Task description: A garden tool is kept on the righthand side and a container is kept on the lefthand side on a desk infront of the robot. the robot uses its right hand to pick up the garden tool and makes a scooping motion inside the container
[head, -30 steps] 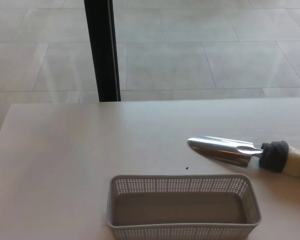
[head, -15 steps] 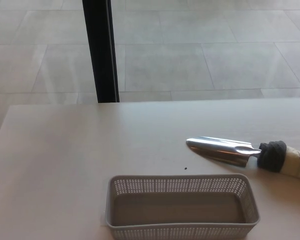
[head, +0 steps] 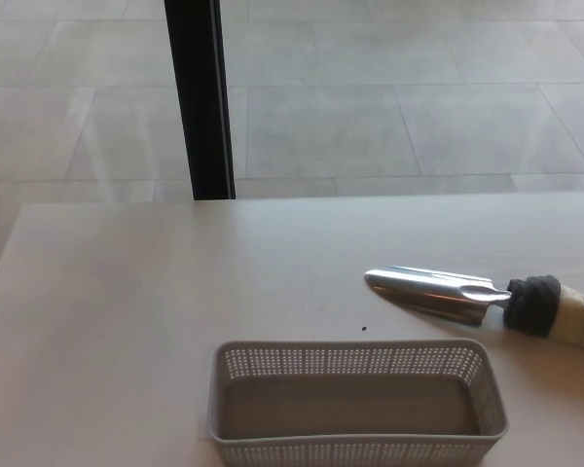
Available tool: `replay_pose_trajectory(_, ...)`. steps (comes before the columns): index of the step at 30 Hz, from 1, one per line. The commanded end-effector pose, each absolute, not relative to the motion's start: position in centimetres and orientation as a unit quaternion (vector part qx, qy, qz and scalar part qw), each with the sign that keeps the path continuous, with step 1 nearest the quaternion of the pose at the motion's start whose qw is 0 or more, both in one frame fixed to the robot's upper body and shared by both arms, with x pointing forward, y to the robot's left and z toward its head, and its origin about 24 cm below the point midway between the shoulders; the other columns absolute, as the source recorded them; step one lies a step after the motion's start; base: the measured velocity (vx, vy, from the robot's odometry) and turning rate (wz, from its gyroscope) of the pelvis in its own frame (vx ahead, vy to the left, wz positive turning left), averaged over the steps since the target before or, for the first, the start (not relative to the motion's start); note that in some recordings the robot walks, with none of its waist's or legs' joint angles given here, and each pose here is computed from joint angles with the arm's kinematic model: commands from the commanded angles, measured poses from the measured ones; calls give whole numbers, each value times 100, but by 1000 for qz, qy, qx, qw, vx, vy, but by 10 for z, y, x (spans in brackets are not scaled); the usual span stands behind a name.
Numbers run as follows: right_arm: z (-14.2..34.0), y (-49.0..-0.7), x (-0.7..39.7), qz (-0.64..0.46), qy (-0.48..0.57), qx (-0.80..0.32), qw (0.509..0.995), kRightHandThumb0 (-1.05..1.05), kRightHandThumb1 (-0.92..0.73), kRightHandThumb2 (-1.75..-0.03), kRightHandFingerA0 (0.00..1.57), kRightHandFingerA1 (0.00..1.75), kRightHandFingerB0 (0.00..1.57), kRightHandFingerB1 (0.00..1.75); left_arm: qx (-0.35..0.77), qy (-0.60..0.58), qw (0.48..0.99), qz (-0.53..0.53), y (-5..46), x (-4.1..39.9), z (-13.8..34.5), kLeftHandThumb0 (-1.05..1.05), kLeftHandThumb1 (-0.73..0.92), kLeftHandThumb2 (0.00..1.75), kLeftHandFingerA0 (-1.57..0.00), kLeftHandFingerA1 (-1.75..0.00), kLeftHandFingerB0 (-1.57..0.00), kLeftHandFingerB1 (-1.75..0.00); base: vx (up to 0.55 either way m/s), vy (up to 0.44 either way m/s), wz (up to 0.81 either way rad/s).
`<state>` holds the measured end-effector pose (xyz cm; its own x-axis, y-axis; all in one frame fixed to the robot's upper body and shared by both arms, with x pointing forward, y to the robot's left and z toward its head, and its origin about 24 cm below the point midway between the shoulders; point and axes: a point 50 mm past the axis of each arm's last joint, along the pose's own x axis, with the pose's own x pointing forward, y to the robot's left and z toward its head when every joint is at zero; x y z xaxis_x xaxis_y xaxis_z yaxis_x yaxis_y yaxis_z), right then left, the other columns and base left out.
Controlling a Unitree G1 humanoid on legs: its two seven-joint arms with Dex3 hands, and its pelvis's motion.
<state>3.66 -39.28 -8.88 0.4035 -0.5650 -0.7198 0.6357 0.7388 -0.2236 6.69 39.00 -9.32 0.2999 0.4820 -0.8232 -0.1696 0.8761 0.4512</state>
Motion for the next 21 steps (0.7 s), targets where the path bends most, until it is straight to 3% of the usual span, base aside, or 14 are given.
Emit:
replay_pose_trajectory(1, -78, -400, 38, -313, 393, -12, 865, -72, -62, -103, 25, 72, 30, 65, 147, 567, 785, 201, 393, 60, -92, -51, 65, 59, -64, -71, -58, -54, 0, 0, 0)
replay_pose_trajectory(2, -78, -400, 37, -305, 402, -29, 863, -75, -64, -105, 29, 72, 32, 64, 144, 568, 784, 205, 393, 59, -92, -51, 64, 59, -67, -72, -58, -54, 0, 0, 0)
replay_pose_trajectory(3, -78, -400, 37, -296, 416, -53, 858, -71, -75, -62, 25, 82, 35, 60, 142, 566, 784, 210, 394, 58, -92, -51, 64, 59, -68, -76, -58, -57, 0, 0, 0)
replay_pose_trajectory(4, -79, -400, 37, -297, 415, -49, 859, -70, -73, -62, 25, 85, 37, 61, 142, 566, 784, 210, 394, 59, -92, -51, 63, 59, -68, -77, -57, -56, 0, 0, 0)
replay_pose_trajectory(5, -78, -400, 40, -292, 412, -50, 862, -72, -59, -103, 34, 77, 34, 66, 137, 566, 785, 212, 393, 61, -92, -52, 65, 59, -65, -73, -56, -54, 0, 0, 0)
replay_pose_trajectory(6, -77, -399, 43, -278, 404, -55, 870, -67, -72, -62, 33, 93, 45, 70, 136, 564, 787, 210, 393, 63, -92, -50, 65, 59, -63, -74, -56, -55, 0, 0, 0)
replay_pose_trajectory(7, -76, -398, 44, -271, 400, -54, 874, -68, -72, -61, 30, 96, 39, 72, 138, 562, 789, 208, 393, 63, -92, -50, 65, 59, -63, -73, -56, -55, 0, 0, 0)
replay_pose_trajectory(8, -76, -396, 43, -257, 405, -63, 875, -72, -57, -102, 34, 79, 35, 70, 139, 563, 788, 205, 393, 62, -92, -50, 65, 60, -61, -70, -55, -54, 0, 0, 0)
replay_pose_trajectory(9, -76, -396, 42, -252, 409, -67, 874, -72, -57, -102, 34, 79, 35, 70, 140, 564, 787, 205, 394, 61, -92, -50, 65, 60, -61, -70, -55, -54, 0, 0, 0)
replay_pose_trajectory(10, -75, -395, 42, -248, 409, -70, 875, -68, -72, -61, 33, 94, 38, 71, 133, 566, 785, 214, 394, 61, -92, -50, 64, 59, -63, -69, -57, -53, 0, 0, 0)
replay_pose_trajectory(12, -75, -394, 44, -246, 407, -70, 877, -66, -72, -62, 46, 93, 48, 71, 131, 564, 786, 217, 393, 63, -92, -50, 64, 59, -66, -73, -56, -54, 0, 0, 0)
replay_pose_trajectory(21, -76, -395, 48, -233, 418, -82, 874, -66, -71, -62, 57, 86, 56, 66, 136, 561, 788, 213, 394, 65, -91, -49, 64, 59, -67, -70, -58, -53, 0, 0, 0)
